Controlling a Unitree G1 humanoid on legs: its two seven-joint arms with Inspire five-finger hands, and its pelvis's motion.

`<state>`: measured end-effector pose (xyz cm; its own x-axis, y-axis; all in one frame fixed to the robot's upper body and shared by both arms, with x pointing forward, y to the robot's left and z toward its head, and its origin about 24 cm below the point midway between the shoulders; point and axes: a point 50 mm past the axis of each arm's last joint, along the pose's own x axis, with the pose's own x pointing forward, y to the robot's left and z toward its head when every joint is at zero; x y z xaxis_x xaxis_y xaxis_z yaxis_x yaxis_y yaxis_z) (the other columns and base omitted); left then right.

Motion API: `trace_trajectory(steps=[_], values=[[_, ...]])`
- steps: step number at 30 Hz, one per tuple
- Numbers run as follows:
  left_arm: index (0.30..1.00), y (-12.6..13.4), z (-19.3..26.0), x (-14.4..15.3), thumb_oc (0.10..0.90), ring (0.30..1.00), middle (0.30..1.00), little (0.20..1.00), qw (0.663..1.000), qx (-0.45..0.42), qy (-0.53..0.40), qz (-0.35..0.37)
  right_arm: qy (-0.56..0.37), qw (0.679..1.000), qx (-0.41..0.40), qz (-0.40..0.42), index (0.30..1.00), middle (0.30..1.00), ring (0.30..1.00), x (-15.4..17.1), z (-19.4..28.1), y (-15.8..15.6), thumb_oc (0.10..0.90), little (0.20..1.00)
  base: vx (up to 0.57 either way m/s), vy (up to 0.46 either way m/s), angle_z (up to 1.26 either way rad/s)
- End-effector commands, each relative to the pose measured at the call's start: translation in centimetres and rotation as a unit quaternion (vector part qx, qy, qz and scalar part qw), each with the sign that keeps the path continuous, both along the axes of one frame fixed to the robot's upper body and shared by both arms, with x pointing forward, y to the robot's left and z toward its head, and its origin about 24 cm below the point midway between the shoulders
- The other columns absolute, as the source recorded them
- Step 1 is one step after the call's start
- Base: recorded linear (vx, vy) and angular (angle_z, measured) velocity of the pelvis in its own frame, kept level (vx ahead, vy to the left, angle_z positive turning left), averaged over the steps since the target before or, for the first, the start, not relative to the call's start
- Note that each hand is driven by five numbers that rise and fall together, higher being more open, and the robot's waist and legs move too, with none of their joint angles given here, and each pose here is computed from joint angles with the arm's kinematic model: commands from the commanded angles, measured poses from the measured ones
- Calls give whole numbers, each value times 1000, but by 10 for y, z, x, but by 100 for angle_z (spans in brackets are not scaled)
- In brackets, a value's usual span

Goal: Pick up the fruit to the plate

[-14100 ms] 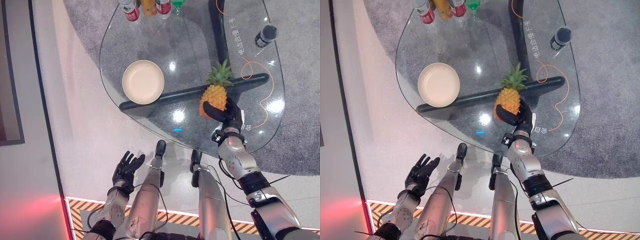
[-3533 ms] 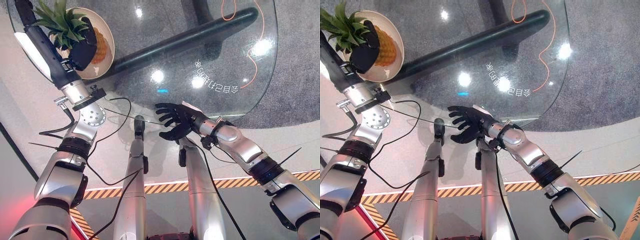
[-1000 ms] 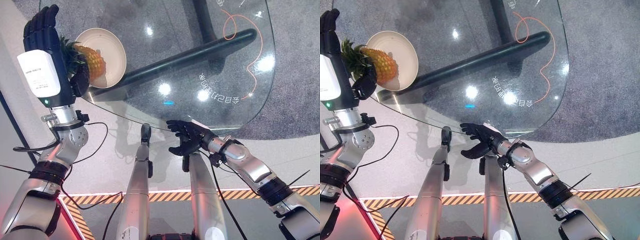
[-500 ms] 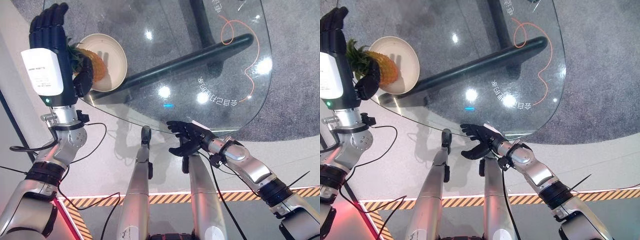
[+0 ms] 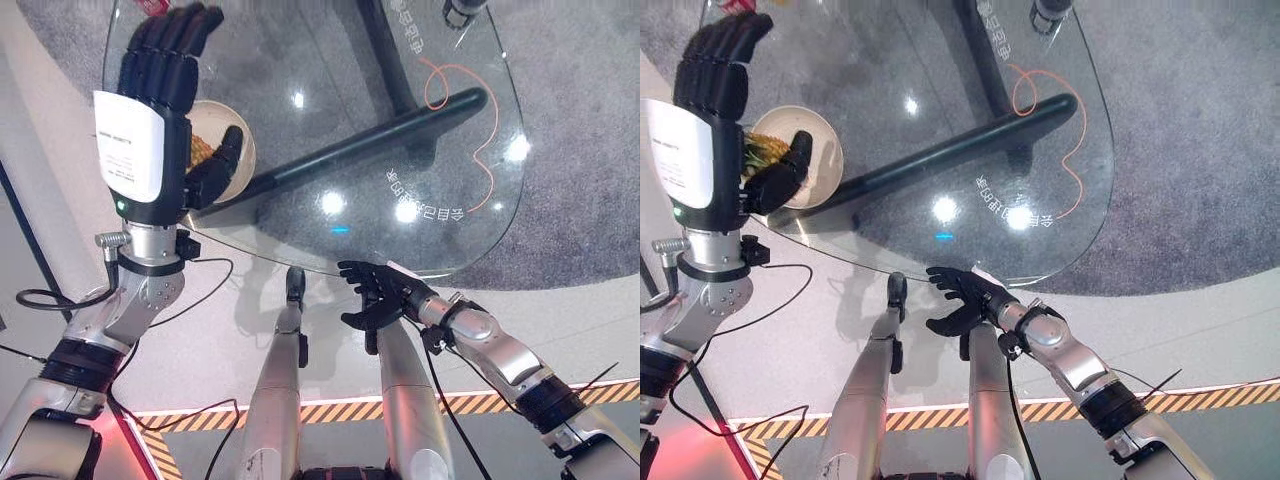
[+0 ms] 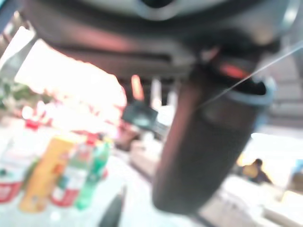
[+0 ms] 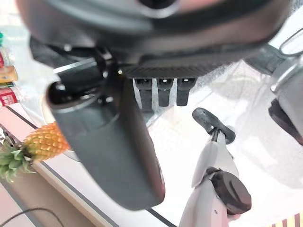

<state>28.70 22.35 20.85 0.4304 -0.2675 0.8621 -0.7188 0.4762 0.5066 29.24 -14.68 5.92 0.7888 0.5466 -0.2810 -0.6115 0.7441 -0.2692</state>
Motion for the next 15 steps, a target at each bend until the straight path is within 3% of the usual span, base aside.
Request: trace_trajectory(steps=[1,8,15], values=[[900,-4,23,-13,800,900,900,900,991,-107,-42,-69,-53,996,45,53,900,900,900,-9,16,15,800,900,-53,-93,-2],[900,0,-42,-10,800,900,900,900,954,-231,163,-100,-11,998,47,33,900,900,900,-19,-14,3,800,900,-36,-96,1],[900,-5,-119,-28,800,900,900,900,884,-325,322,-98,44,997,60,-4,900,900,900,-37,-43,-15,800,900,16,-96,12]])
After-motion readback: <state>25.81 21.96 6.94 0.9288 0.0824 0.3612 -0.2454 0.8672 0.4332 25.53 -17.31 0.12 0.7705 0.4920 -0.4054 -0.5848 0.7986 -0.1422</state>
